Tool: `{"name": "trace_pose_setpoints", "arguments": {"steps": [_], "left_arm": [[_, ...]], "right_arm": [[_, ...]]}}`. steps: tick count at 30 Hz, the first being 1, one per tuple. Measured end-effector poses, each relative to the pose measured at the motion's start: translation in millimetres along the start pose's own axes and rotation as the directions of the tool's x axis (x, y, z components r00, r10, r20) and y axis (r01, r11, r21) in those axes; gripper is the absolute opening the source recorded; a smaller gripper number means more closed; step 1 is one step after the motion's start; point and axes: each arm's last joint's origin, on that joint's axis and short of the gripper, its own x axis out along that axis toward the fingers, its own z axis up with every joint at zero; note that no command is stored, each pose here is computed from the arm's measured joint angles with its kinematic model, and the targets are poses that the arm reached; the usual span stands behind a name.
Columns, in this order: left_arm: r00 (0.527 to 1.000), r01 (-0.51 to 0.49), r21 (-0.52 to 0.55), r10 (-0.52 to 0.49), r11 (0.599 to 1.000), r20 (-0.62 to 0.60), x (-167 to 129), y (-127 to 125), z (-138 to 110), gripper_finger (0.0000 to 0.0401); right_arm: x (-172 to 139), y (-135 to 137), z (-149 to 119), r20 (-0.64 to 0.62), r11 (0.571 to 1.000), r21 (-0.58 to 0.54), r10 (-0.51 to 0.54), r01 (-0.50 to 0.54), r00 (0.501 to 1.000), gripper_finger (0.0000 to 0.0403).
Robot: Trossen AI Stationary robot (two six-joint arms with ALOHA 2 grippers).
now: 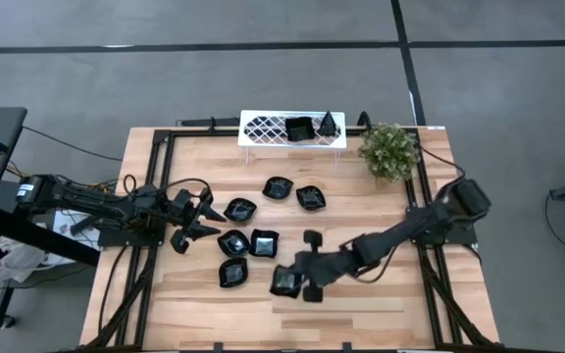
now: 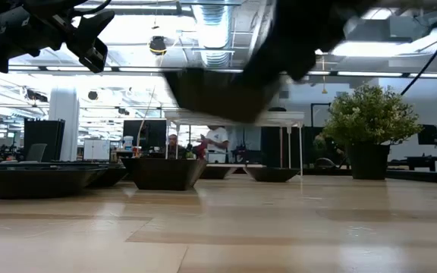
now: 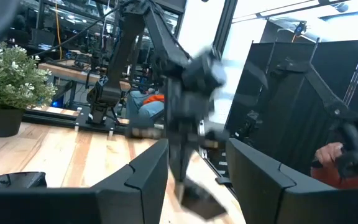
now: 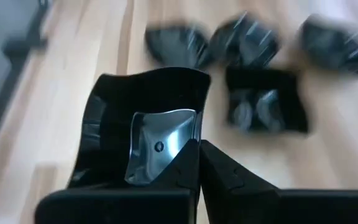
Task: Pick & Place Mini shaped plates
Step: Stack the bottom distorted square plate on top of the distorted square plates on the shelf
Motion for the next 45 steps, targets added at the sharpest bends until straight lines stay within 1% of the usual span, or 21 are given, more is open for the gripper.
{"name": "trace_pose_setpoints", "arguments": {"steps": [2, 5, 8, 11, 14, 16, 18, 20, 22, 23, 25, 28, 32, 34, 40, 45], "left_arm": [[1.0, 0.0, 0.0, 0.0, 1.0, 0.0, 0, 0, 0, 0.0163], [1.0, 0.0, 0.0, 0.0, 1.0, 0.0, 0, 0, 0, 0.0163], [1.0, 0.0, 0.007, 0.0, 1.0, 0.002, 0, 0, 0, 0.0163], [1.0, 0.001, 0.007, -0.001, 1.0, 0.002, 0, 0, 0, 0.0163], [1.0, 0.001, 0.007, -0.001, 1.0, 0.002, 0, 0, 0, 0.0163], [1.0, 0.0, 0.007, 0.0, 1.0, 0.003, 0, 0, 0, 0.0163], [1.0, 0.001, 0.008, -0.001, 1.0, 0.003, 0, 0, 0, 0.0163], [1.0, 0.001, 0.008, -0.001, 1.0, 0.005, 0, 0, 1, 0.0163], [1.0, 0.002, 0.009, -0.002, 1.0, 0.009, 0, 0, 1, 0.0163], [1.0, 0.002, 0.009, -0.002, 1.0, 0.009, 0, 0, 1, 0.0163], [1.0, 0.002, 0.009, -0.002, 1.0, 0.009, 0, 0, 1, 0.0163], [1.0, 0.002, 0.009, -0.003, 1.0, 0.01, 0, 0, 1, 0.0163], [1.0, 0.003, 0.01, -0.003, 1.0, 0.013, 0, 0, 1, 0.0163], [1.0, 0.003, 0.01, -0.003, 1.0, 0.014, 0, 0, 1, 0.0163], [1.0, 0.004, 0.011, -0.004, 1.0, 0.016, 0, 0, 2, 0.0163], [1.0, 0.004, 0.006, -0.004, 1.0, 0.016, 0, 0, 2, 0.0163]], "right_arm": [[-16, -13, 16, 0.06, 1.0, 0.018, -0.023, 0.022, 0.998, 0.0001], [-40, -38, 40, 0.159, 0.993, 0.088, -0.089, 0.076, 0.983, 0.0001], [-68, -69, 62, 0.262, 0.969, 0.191, -0.203, 0.155, 0.944, 0.0001], [-92, -106, 77, 0.325, 0.924, 0.316, -0.32, 0.217, 0.89, 0.0001], [-113, -143, 85, 0.358, 0.871, 0.411, -0.425, 0.269, 0.831, 0.0001], [-122, -168, 88, 0.354, 0.819, 0.484, -0.506, 0.309, 0.787, 0.0001], [-127, -191, 87, 0.333, 0.769, 0.543, -0.565, 0.337, 0.755, 0.0001], [-128, -211, 85, 0.308, 0.728, 0.593, -0.6, 0.344, 0.738, 0.0001], [-126, -228, 81, 0.267, 0.685, 0.641, -0.623, 0.347, 0.735, 0.0001], [-124, -236, 80, 0.261, 0.668, 0.662, -0.632, 0.342, 0.73, 0.0001], [-120, -250, 76, 0.228, 0.64, 0.689, -0.638, 0.341, 0.736, 0.0001], [-114, -264, 73, 0.208, 0.609, 0.723, -0.644, 0.328, 0.736, 0.0], [-103, -278, 66, 0.161, 0.561, 0.755, -0.661, 0.34, 0.733, 0.0001], [-100, -283, 65, 0.143, 0.544, 0.764, -0.668, 0.348, 0.73, 0.0001], [-88, -290, 68, 0.123, 0.538, 0.761, -0.667, 0.361, 0.735, 0.0001], [-80, -297, 69, 0.117, 0.553, 0.758, -0.636, 0.345, 0.763, 0.0001]]}}
